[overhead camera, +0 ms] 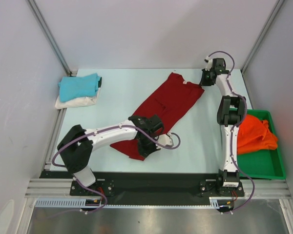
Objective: Fold and stack the t-shirts
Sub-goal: Fold the tshirt
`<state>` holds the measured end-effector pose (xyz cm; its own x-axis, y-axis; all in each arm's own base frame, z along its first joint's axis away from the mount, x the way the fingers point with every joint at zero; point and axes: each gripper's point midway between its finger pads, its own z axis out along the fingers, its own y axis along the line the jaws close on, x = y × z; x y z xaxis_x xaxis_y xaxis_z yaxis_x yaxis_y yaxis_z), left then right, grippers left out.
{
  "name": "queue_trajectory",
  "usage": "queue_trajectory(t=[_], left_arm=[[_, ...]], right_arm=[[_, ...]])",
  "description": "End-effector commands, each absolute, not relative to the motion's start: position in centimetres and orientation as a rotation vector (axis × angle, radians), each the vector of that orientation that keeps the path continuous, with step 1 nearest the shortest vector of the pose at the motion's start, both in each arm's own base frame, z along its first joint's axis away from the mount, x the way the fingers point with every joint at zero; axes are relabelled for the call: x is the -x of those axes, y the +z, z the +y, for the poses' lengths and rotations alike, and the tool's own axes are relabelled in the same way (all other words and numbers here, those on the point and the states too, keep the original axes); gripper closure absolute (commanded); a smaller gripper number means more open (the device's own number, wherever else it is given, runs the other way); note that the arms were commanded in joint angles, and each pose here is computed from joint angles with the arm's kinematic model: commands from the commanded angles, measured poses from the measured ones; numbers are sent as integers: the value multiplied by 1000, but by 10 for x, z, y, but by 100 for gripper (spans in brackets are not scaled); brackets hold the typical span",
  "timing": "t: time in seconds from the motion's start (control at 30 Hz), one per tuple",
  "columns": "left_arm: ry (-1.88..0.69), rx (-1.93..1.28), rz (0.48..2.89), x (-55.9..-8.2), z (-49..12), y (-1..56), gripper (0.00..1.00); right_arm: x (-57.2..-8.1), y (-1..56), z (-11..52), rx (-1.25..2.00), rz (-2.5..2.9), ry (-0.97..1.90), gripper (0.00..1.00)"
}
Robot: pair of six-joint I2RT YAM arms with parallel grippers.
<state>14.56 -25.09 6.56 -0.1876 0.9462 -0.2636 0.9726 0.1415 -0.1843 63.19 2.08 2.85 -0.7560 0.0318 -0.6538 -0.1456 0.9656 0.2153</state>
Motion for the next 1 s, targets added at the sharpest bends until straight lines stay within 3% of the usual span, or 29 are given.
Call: queue_trajectory(t=[0.0, 0.43, 0.97], left_arm=[[-605, -2011, 2208, -130, -286, 78, 92], [-710, -2168, 2066, -121, -363, 79, 92], [-829, -2263, 1953, -95, -418, 76, 90]], right_arm=[[-658, 37, 30, 73, 2318, 307, 100], [-724, 72, 79, 45, 2010, 368, 100], [-762, 109, 111, 43, 1711, 365, 100]])
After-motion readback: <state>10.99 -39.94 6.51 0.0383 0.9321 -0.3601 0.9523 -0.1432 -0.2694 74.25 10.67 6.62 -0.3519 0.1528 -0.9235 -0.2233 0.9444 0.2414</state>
